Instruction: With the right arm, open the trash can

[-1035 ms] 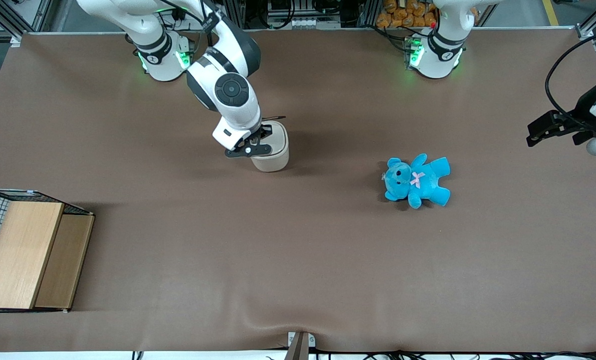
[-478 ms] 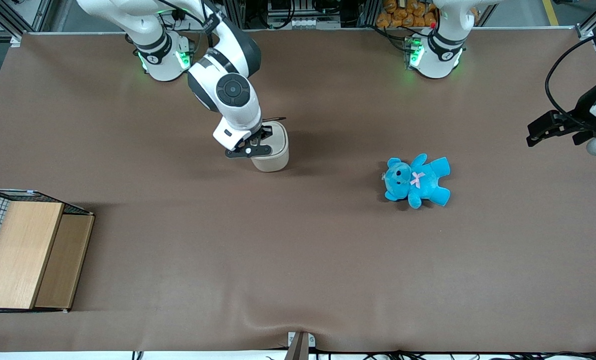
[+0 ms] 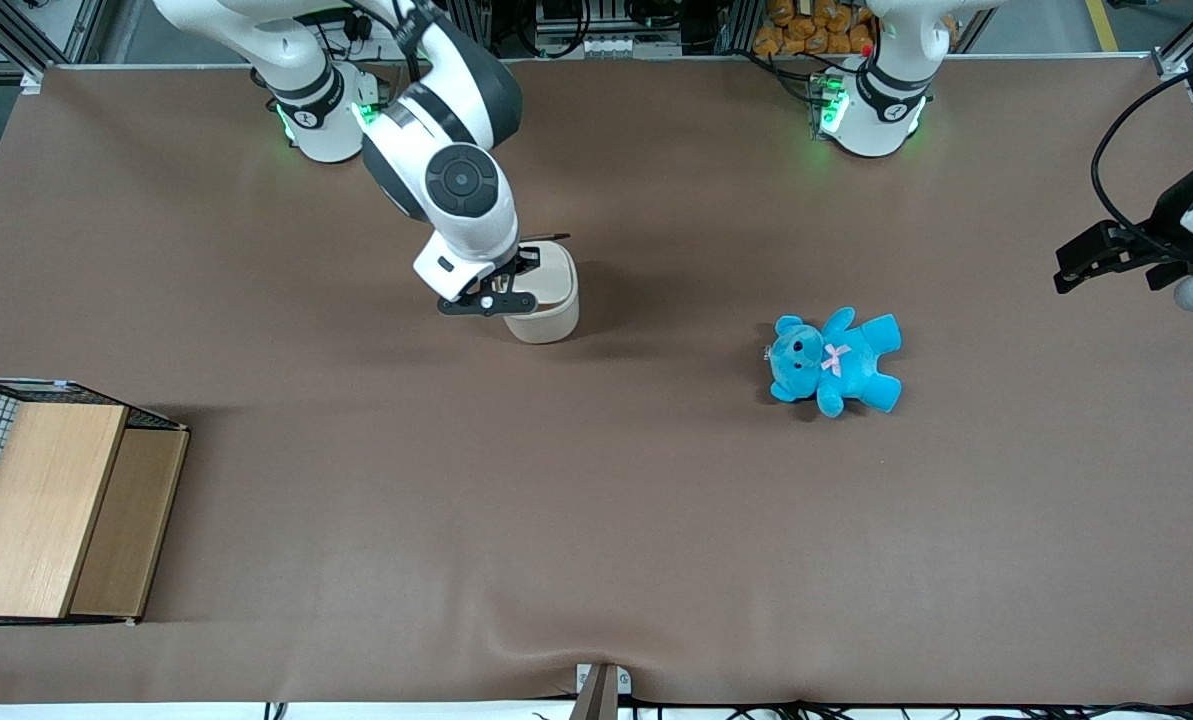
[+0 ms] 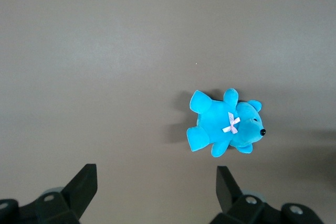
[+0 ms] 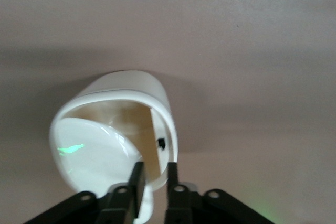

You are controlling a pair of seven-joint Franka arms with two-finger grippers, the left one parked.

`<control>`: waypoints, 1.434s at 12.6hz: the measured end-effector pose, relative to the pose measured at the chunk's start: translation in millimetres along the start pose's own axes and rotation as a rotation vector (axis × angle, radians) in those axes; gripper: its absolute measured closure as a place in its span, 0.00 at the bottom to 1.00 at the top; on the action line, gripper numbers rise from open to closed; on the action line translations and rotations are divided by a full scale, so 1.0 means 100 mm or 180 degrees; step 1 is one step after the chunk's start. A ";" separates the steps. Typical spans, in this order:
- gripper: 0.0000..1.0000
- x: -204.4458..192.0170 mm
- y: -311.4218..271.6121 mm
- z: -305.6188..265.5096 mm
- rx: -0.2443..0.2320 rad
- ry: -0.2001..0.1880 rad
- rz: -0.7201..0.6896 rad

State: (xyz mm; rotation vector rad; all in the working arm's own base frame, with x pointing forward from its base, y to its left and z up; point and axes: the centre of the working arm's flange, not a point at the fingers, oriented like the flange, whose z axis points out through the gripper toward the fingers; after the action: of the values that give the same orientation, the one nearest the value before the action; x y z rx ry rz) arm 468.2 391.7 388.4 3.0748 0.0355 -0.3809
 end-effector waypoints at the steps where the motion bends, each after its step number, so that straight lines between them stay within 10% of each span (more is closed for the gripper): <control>1: 0.58 0.03 0.01 -0.21 0.0078 -0.0017 0.0036; 6: 0.01 0.08 0.05 -0.80 0.0327 0.0013 0.0108; 13: 0.00 0.60 1.50 -1.59 0.0377 -0.0123 0.0573; 18: 0.00 0.61 2.55 -2.08 0.0395 0.0148 0.0783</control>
State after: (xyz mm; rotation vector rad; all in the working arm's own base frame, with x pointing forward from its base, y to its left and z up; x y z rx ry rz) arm 585.3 147.5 585.2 3.1548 -0.3747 -0.3091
